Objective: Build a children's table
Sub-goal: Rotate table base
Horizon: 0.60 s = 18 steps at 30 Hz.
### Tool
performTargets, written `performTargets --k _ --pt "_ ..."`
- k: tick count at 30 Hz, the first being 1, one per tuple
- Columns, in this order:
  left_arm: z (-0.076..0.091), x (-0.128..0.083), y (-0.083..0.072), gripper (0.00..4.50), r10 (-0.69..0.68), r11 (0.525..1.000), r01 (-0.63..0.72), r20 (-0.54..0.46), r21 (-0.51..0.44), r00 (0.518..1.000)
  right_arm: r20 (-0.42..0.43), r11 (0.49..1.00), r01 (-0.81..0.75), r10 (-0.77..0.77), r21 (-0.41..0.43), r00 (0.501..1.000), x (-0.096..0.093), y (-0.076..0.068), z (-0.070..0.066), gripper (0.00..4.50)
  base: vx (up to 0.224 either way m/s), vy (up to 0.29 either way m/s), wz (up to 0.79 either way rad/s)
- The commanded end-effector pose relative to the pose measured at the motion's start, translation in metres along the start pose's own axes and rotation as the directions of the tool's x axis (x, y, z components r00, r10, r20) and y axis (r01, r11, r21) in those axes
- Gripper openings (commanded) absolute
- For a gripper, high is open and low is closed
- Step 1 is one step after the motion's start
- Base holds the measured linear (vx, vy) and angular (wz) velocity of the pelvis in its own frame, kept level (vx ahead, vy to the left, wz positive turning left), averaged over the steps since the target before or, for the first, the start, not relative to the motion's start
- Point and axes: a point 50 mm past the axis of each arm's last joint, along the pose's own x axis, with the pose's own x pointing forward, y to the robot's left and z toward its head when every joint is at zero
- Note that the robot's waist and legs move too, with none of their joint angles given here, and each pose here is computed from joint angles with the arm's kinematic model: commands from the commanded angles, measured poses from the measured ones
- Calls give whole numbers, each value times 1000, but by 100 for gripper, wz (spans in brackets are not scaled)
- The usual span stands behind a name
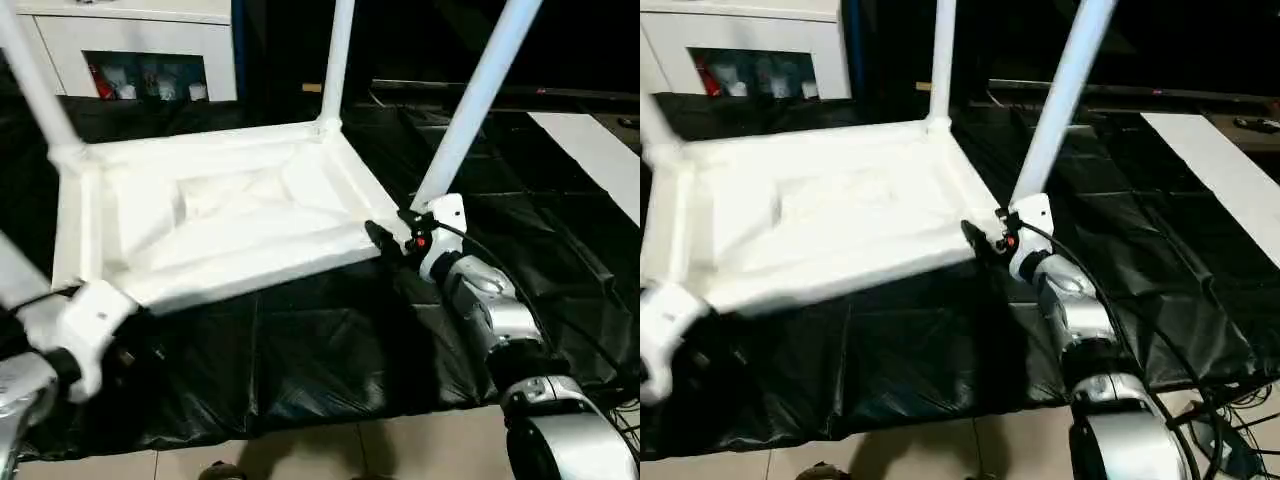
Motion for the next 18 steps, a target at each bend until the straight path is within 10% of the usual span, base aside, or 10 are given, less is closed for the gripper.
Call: performTargets --k 1,11,18 --pt "7 -8 1 339 54 999 -53 80 -7 995 20 1000 -3 3 11 1000 -6 -3 1 380 0 0 0" --pt "-37 -41 -12 412 363 903 -281 226 -326 904 -26 990 -142 142 8 990 -44 11 -19 380 0 0 0" --pt "-42 -43 -13 450 559 813 -457 265 -360 786 -43 988 -154 154 -4 987 -71 21 -31 413 0 0 0"
